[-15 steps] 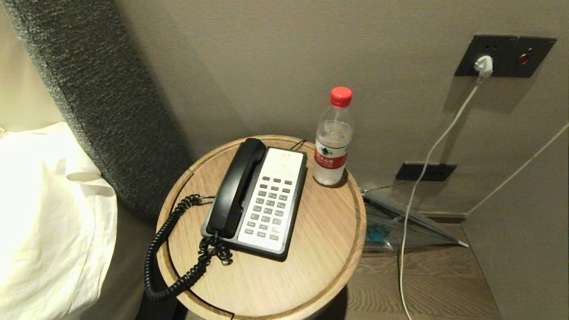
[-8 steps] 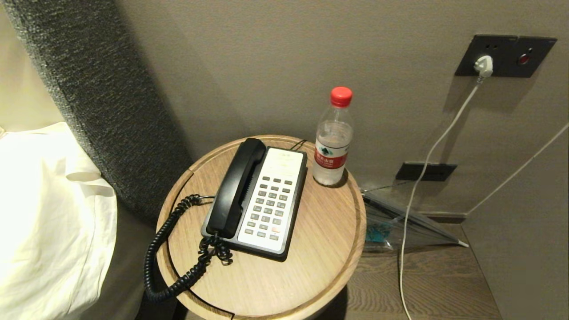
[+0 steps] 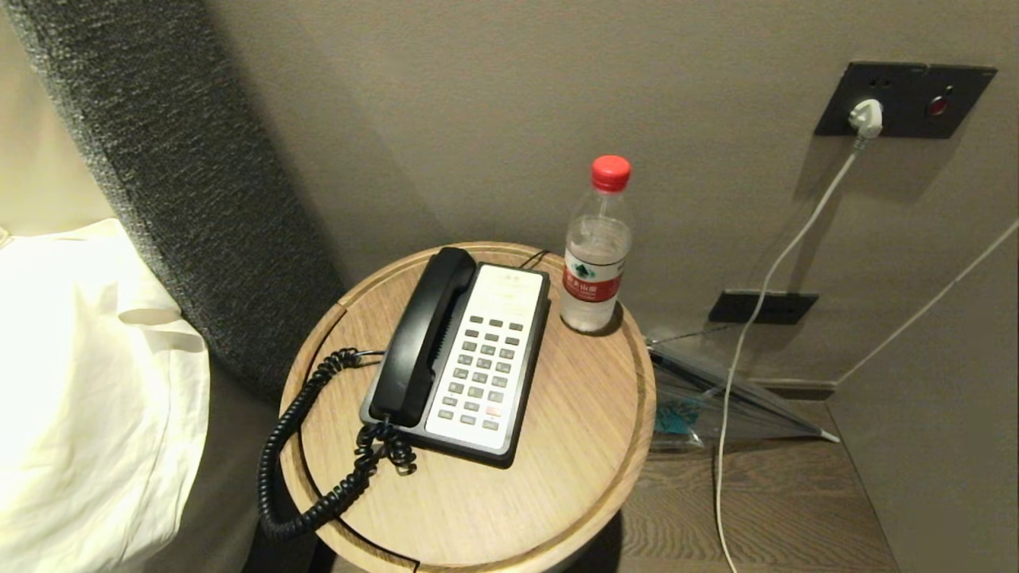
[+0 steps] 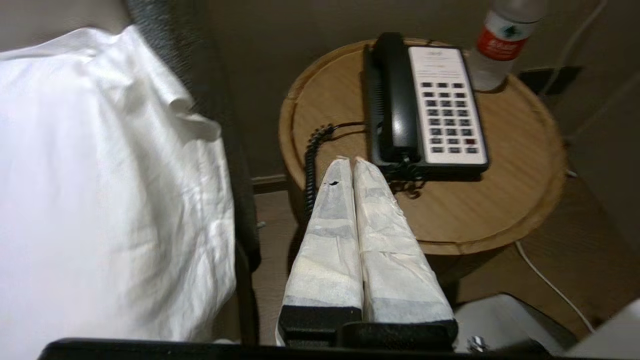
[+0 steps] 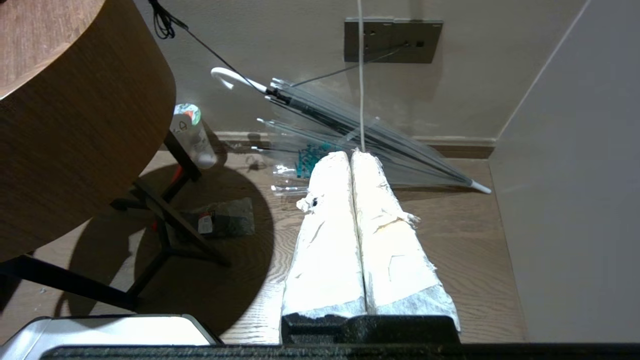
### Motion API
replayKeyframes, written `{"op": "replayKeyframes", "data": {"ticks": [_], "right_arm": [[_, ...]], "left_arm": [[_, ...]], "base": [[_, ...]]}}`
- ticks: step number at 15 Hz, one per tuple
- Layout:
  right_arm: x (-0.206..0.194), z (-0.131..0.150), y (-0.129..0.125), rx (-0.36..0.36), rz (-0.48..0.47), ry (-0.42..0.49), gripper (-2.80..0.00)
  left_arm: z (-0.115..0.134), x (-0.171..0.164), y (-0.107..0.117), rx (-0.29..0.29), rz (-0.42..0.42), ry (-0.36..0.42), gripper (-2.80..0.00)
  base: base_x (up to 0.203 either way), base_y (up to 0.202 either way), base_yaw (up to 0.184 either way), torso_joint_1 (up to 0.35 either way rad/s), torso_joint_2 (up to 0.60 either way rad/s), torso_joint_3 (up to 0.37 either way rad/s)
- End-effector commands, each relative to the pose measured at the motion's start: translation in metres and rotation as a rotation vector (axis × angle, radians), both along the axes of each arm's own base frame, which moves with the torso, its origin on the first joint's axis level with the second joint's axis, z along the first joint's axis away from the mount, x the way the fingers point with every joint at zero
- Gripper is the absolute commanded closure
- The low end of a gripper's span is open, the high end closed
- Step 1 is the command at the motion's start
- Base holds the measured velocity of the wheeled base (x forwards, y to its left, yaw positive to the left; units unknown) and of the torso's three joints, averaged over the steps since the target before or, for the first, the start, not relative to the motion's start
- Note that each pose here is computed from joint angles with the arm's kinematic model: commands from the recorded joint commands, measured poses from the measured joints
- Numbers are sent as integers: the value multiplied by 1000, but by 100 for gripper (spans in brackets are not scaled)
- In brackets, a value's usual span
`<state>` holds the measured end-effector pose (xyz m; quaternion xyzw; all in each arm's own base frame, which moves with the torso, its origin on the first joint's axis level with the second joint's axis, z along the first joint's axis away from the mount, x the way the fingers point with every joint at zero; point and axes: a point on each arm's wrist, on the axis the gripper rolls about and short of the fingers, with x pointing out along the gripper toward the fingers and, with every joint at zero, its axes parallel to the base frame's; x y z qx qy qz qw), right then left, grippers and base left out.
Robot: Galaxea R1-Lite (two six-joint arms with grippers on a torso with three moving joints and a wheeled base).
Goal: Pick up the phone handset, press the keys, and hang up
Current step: Pick up the desk phone handset
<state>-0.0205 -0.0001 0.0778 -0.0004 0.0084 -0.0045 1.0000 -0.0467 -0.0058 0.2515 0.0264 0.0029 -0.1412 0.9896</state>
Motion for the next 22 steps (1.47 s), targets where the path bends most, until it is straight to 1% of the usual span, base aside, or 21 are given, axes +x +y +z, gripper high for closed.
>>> {"op": "replayKeyframes", "data": {"ticks": [1, 3, 4, 6, 7, 8, 10, 11, 12, 13, 14, 16, 17, 18, 19, 20, 22], "right_arm": [[0, 0, 0, -1, 0, -1, 0], [0, 0, 0, -1, 0, 0, 0], [0, 0, 0, -1, 0, 0, 0], [0, 0, 0, -1, 0, -2, 0], [0, 0, 0, -1, 0, 0, 0], [0, 0, 0, -1, 0, -2, 0], [0, 0, 0, -1, 0, 0, 0], [0, 0, 0, -1, 0, -1, 0], [0, 0, 0, -1, 0, 0, 0], [0, 0, 0, -1, 0, 0, 0], [0, 0, 0, -1, 0, 0, 0], [0, 0, 0, -1, 0, 0, 0], [0, 0, 0, -1, 0, 0, 0], [0, 0, 0, -1, 0, -2, 0], [0, 0, 0, -1, 0, -2, 0], [0, 0, 0, -1, 0, 0, 0], [0, 0, 0, -1, 0, 0, 0]], "left_arm": [[45, 60, -1, -2, -44, 204, 0], [64, 92, -3, -3, -87, 351, 0], [66, 106, -5, -1, -122, 430, 0], [57, 131, -13, 11, -200, 579, 0], [53, 140, -18, 19, -236, 626, 0], [50, 150, -24, 1, -260, 676, 0], [47, 168, -37, -76, -258, 773, 0], [47, 174, -44, -94, -264, 803, 0], [47, 177, -49, -92, -266, 816, 0], [46, 180, -56, -64, -281, 817, 0], [44, 184, -65, -30, -276, 809, 0], [43, 192, -82, 46, -237, 776, 0], [44, 194, -86, 62, -227, 759, 0], [44, 195, -87, 69, -227, 755, -280], [42, 202, -96, 98, -224, 764, -280], [37, 210, -104, 132, -200, 773, -280], [33, 215, -108, 152, -179, 782, -280]], "base": [[0, 0, 0, 0, 0, 0], [0, 0, 0, 0, 0, 0], [0, 0, 0, 0, 0, 0], [0, 0, 0, 0, 0, 0], [0, 0, 0, 0, 0, 0], [0, 0, 0, 0, 0, 0], [0, 0, 0, 0, 0, 0], [0, 0, 0, 0, 0, 0], [0, 0, 0, 0, 0, 0], [0, 0, 0, 0, 0, 0], [0, 0, 0, 0, 0, 0], [0, 0, 0, 0, 0, 0], [0, 0, 0, 0, 0, 0], [0, 0, 0, 0, 0, 0], [0, 0, 0, 0, 0, 0], [0, 0, 0, 0, 0, 0], [0, 0, 0, 0, 0, 0]]}}
